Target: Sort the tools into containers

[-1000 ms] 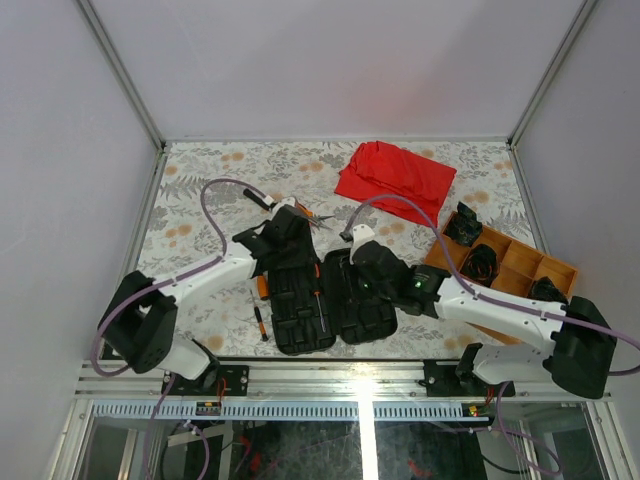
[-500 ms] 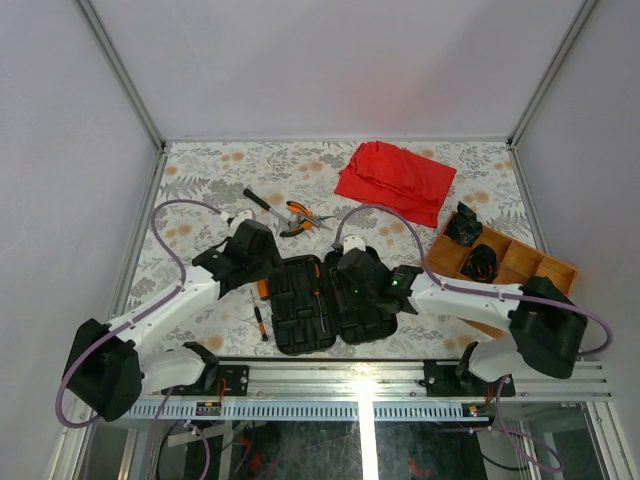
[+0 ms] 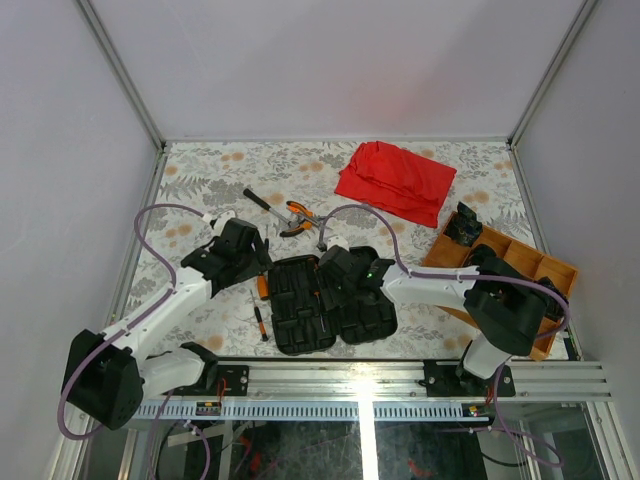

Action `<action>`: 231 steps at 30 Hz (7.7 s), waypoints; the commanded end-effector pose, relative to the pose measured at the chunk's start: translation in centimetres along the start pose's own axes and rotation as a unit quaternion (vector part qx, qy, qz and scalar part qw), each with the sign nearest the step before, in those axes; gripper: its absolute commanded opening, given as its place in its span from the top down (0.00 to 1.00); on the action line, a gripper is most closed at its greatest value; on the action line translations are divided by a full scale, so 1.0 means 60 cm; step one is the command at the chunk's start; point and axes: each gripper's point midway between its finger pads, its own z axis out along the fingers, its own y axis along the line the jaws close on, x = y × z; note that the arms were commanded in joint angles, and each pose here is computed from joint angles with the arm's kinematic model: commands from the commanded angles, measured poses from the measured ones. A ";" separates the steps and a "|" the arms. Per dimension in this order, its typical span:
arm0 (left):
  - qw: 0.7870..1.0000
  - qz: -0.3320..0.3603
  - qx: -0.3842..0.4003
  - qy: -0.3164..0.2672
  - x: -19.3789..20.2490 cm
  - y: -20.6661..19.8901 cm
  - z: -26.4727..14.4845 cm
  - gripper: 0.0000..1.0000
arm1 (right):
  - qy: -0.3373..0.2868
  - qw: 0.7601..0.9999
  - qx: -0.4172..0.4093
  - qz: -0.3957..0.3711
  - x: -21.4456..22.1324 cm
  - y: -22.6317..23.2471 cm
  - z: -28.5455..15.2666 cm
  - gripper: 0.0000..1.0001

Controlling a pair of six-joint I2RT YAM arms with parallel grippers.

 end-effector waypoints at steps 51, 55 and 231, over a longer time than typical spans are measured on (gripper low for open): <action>0.997 -0.026 -0.044 0.062 0.019 0.016 0.108 0.57 | -0.093 0.995 -0.035 0.021 -0.026 -0.066 -0.104 0.54; 0.997 -0.022 -0.040 0.069 0.025 0.011 0.113 0.59 | -0.092 0.995 -0.032 0.022 -0.026 -0.068 -0.103 0.54; 0.998 -0.010 0.059 0.035 0.109 -0.084 0.005 0.41 | 0.083 0.995 -0.035 -0.037 0.083 0.038 -0.044 0.74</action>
